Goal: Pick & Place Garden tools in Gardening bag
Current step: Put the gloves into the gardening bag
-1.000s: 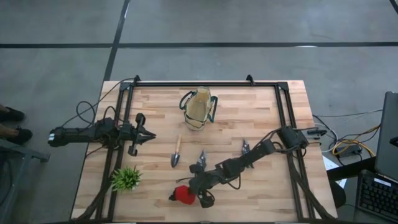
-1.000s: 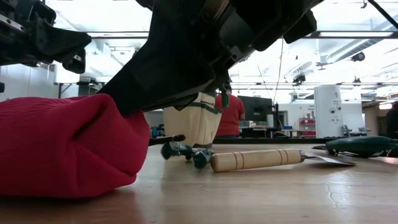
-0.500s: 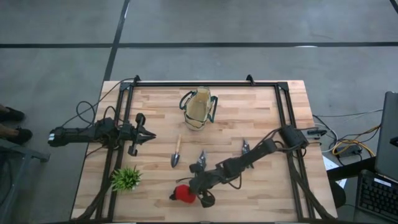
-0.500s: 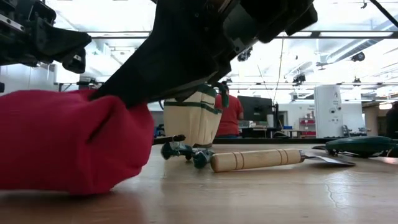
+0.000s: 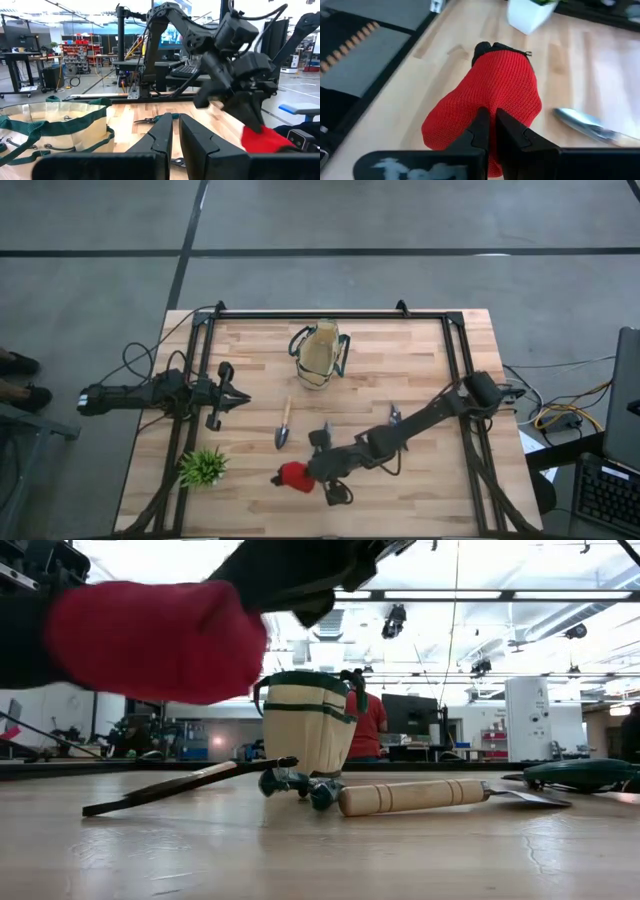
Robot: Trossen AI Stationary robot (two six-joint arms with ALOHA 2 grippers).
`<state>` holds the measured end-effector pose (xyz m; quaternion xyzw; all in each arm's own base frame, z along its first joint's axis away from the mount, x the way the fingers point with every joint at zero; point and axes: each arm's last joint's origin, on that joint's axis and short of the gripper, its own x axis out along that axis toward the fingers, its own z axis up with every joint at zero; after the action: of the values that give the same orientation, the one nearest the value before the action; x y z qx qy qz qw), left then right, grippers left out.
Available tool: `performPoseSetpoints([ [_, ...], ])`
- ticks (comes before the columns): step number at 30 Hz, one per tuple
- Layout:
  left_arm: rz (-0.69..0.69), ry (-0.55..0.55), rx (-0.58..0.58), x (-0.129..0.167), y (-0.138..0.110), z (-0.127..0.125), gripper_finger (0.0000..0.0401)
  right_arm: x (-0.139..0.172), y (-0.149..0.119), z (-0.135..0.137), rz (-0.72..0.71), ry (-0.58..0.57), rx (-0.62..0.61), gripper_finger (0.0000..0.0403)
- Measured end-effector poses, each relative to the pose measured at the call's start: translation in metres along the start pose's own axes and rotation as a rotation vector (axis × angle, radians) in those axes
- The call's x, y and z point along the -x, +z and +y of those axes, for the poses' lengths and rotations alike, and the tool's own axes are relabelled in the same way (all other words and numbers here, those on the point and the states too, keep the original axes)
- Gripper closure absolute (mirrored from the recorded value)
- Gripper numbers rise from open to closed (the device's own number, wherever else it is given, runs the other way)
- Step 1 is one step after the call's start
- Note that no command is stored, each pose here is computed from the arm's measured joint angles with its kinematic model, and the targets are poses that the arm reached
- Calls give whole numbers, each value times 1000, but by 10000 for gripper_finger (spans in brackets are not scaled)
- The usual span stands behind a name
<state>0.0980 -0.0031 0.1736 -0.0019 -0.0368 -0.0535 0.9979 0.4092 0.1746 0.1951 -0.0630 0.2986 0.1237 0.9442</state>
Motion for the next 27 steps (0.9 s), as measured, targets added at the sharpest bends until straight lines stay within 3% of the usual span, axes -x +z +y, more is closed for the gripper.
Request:
performPoseSetpoints([
  [12, 25, 0, 3, 0, -2, 0, 364, 46, 25, -8, -52, -77, 45, 390],
  [21, 31, 1, 3, -1, -3, 0, 364, 48, 25, -7, -40, -78, 63, 390],
  [27, 33, 0, 4, -1, -3, 0, 364, 64, 29, -24, -3, -189, 122, 390],
])
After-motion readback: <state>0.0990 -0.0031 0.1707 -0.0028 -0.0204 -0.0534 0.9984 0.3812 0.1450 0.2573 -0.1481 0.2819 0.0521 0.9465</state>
